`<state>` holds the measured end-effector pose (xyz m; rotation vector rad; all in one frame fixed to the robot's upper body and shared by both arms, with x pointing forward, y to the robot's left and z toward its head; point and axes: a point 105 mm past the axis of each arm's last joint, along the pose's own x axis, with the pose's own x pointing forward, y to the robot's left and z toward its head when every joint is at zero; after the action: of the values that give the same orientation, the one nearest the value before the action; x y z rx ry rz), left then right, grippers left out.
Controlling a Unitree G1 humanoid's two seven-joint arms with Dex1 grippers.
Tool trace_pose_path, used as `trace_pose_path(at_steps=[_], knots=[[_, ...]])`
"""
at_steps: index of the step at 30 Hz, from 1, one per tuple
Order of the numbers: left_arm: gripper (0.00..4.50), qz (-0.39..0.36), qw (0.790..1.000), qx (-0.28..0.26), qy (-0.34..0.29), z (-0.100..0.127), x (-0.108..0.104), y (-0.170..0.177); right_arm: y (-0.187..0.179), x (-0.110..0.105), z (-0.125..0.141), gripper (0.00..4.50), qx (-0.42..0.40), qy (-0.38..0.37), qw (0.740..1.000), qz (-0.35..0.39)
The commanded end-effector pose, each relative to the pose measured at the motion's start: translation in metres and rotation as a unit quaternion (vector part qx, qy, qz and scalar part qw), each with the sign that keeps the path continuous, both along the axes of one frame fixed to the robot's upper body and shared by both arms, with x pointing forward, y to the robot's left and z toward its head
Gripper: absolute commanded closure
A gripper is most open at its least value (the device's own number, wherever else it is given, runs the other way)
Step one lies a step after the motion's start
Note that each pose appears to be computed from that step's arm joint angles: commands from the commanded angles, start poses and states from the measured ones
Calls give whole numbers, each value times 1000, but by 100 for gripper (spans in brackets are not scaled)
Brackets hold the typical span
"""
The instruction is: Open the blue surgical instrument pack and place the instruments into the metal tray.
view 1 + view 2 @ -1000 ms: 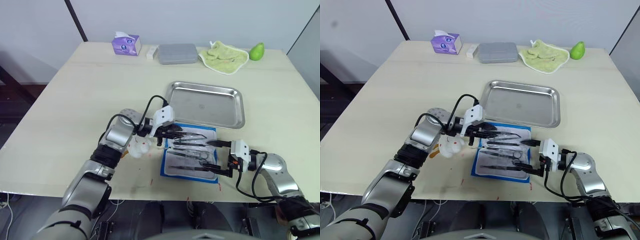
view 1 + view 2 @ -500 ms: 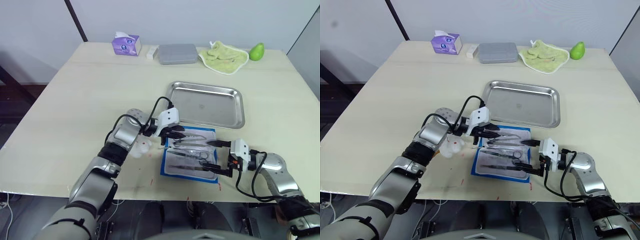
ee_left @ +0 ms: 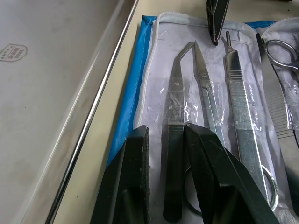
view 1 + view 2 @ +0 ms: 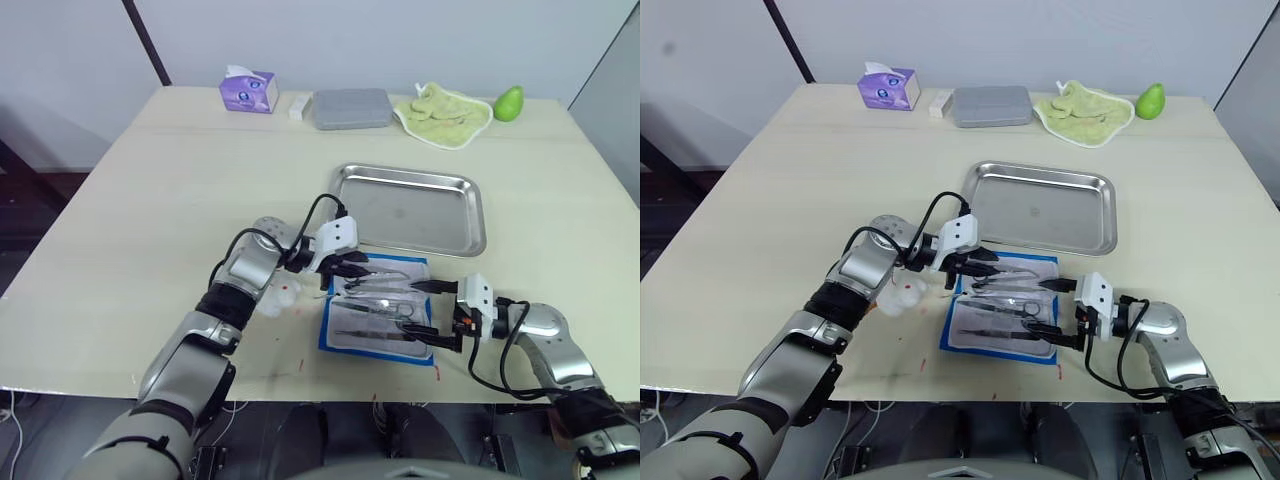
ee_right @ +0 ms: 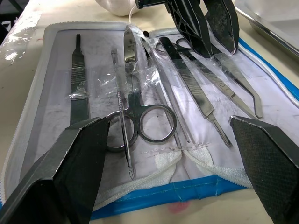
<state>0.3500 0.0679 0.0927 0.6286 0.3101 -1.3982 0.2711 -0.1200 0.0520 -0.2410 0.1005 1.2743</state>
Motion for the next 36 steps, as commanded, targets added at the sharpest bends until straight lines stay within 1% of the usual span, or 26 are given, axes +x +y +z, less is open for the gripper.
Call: trace_pose_path(at_steps=[1, 3, 4, 5, 9, 15, 21, 25, 30, 36], knots=[[363, -2, 999, 30, 15, -12, -3, 4, -5, -8, -31, 0, -35, 63, 997, -10], [397, -3, 999, 32, 15, -13, -3, 5, -5, -9, -31, 0, -34, 64, 997, -10], [437, -4, 999, 34, 15, -13, -3, 5, -5, -9, -32, 0, -34, 64, 997, -10], [448, -4, 999, 37, 13, -13, -3, 6, -5, -9, -32, 0, -34, 64, 997, -9], [448, -3, 999, 40, 10, -13, -2, 9, -4, -10, -32, 0, -35, 65, 997, -8], [448, -1, 999, 36, 7, -7, -1, 11, -4, -10, -32, 0, -39, 66, 997, -6], [448, -2, 999, 35, 3, 4, 3, 11, -1, -11, -33, 0, -48, 66, 997, 6], [448, -9, 999, 45, 0, 12, 5, 7, 2, -11, -34, 0, -56, 66, 996, 12], [448, -14, 997, 70, 5, 17, 5, 14, 2, -11, -36, 0, -68, 69, 995, 12], [448, -15, 996, 84, 5, 25, 7, 14, 3, -11, -37, 0, -75, 74, 994, 12]])
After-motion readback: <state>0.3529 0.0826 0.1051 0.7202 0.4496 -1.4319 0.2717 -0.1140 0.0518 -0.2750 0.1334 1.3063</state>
